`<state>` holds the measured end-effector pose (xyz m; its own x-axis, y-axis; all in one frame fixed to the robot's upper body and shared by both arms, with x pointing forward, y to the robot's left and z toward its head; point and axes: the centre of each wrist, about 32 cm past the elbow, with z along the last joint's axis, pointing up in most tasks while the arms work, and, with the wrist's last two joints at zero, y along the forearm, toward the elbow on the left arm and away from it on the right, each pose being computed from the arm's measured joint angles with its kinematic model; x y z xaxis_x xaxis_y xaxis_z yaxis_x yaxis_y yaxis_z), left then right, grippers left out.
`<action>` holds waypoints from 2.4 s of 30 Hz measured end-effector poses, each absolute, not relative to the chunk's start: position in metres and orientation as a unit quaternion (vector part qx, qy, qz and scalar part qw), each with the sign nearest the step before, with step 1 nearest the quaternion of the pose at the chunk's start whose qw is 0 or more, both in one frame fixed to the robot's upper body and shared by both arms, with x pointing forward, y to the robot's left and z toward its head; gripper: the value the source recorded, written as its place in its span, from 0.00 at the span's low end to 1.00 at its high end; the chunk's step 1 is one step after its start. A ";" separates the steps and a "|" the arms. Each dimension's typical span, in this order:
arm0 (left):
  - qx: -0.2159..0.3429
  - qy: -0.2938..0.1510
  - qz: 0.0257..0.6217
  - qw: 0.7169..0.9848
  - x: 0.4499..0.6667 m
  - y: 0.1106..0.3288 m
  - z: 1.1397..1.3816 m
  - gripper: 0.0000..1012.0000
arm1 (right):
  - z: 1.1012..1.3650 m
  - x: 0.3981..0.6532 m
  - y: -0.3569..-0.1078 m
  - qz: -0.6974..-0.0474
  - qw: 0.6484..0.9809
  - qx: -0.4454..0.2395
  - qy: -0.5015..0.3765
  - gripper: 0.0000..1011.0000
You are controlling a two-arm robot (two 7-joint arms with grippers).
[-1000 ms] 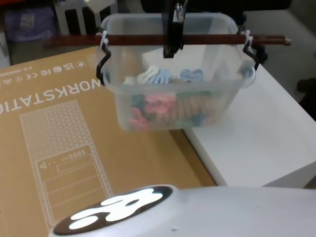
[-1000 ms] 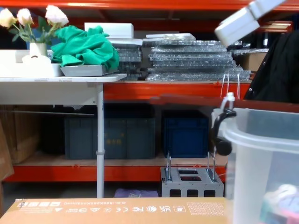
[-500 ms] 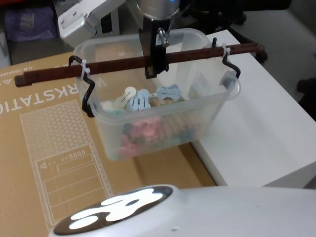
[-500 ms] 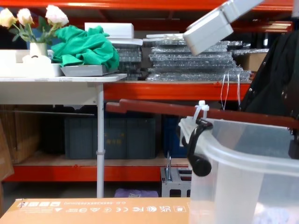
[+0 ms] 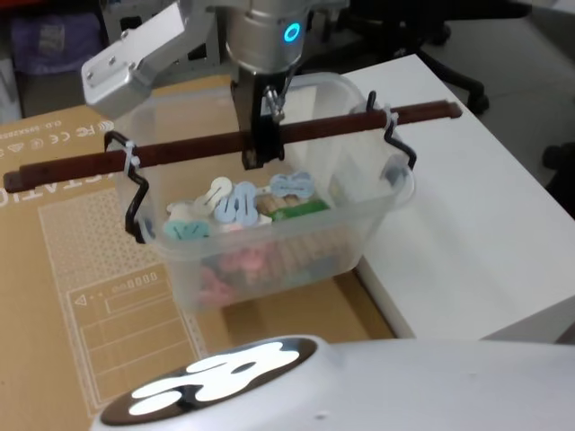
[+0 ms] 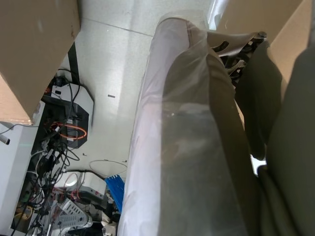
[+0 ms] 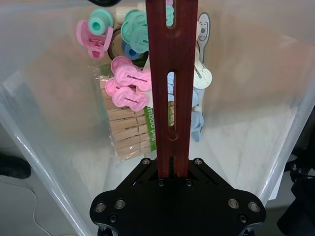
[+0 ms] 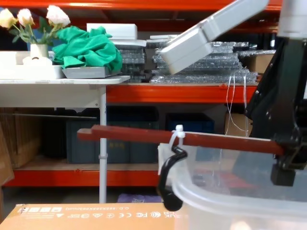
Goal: Use one hand to grasp the basket and place it at the designated location.
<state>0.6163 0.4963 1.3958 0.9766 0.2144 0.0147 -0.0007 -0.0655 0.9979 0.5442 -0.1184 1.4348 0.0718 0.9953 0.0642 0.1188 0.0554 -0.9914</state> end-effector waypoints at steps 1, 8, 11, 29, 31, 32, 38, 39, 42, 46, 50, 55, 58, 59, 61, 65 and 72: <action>0.726 0.074 0.079 0.680 0.616 0.496 1.396 0.00 | 1.433 0.543 -0.117 0.433 0.504 -0.531 -0.525 0.00; 0.726 0.074 0.079 0.680 0.616 0.496 1.396 0.00 | 1.423 0.533 -0.110 0.422 0.505 -0.527 -0.537 0.00; 0.726 0.074 0.079 0.680 0.616 0.496 1.396 0.00 | 1.419 0.530 -0.108 0.421 0.503 -0.525 -0.542 0.00; 0.726 0.074 0.079 0.680 0.616 0.496 1.396 0.00 | 1.384 0.518 -0.092 0.431 0.482 -0.518 -0.560 0.00; 0.726 0.074 0.079 0.680 0.616 0.496 1.396 0.00 | 1.380 0.518 -0.090 0.433 0.481 -0.517 -0.560 0.00; 0.726 0.074 0.079 0.680 0.616 0.496 1.396 0.00 | 1.378 0.518 -0.090 0.435 0.481 -0.516 -0.560 0.00; 0.726 0.074 0.079 0.680 0.616 0.496 1.396 0.00 | 1.371 0.517 -0.088 0.439 0.478 -0.510 -0.564 0.00; 0.726 0.074 0.079 0.680 0.616 0.496 1.396 0.00 | 1.371 0.516 -0.087 0.439 0.478 -0.509 -0.565 0.00; 0.726 0.074 0.079 0.680 0.616 0.496 1.396 0.00 | 1.369 0.515 -0.086 0.440 0.477 -0.508 -0.566 0.00; 0.726 0.074 0.079 0.680 0.616 0.496 1.396 0.00 | 1.366 0.516 -0.084 0.441 0.478 -0.505 -0.567 0.00; 0.726 0.074 0.079 0.680 0.616 0.496 1.396 0.00 | 1.359 0.518 -0.082 0.444 0.480 -0.504 -0.564 0.00; 0.726 0.074 0.079 0.680 0.616 0.496 1.396 0.00 | 1.353 0.519 -0.080 0.447 0.481 -0.505 -0.560 0.00; 0.726 0.074 0.079 0.680 0.616 0.496 1.396 0.00 | 1.350 0.519 -0.079 0.448 0.482 -0.506 -0.557 0.00; 0.726 0.074 0.079 0.680 0.616 0.496 1.396 0.00 | 1.348 0.520 -0.078 0.449 0.482 -0.507 -0.555 0.00; 0.726 0.074 0.079 0.680 0.616 0.496 1.396 0.00 | 1.346 0.520 -0.078 0.450 0.483 -0.508 -0.554 0.00; 0.726 0.074 0.079 0.680 0.616 0.496 1.396 0.00 | 1.341 0.522 -0.077 0.451 0.484 -0.511 -0.549 0.00; 0.726 0.074 0.079 0.680 0.616 0.496 1.396 0.00 | 1.337 0.523 -0.076 0.450 0.487 -0.515 -0.544 0.00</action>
<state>0.6163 0.4963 1.3957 0.9766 0.2145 0.0147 -0.0006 -0.0655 0.9979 0.5228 -0.0763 1.3366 0.0035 0.9978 0.0658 0.1213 0.0649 -0.9905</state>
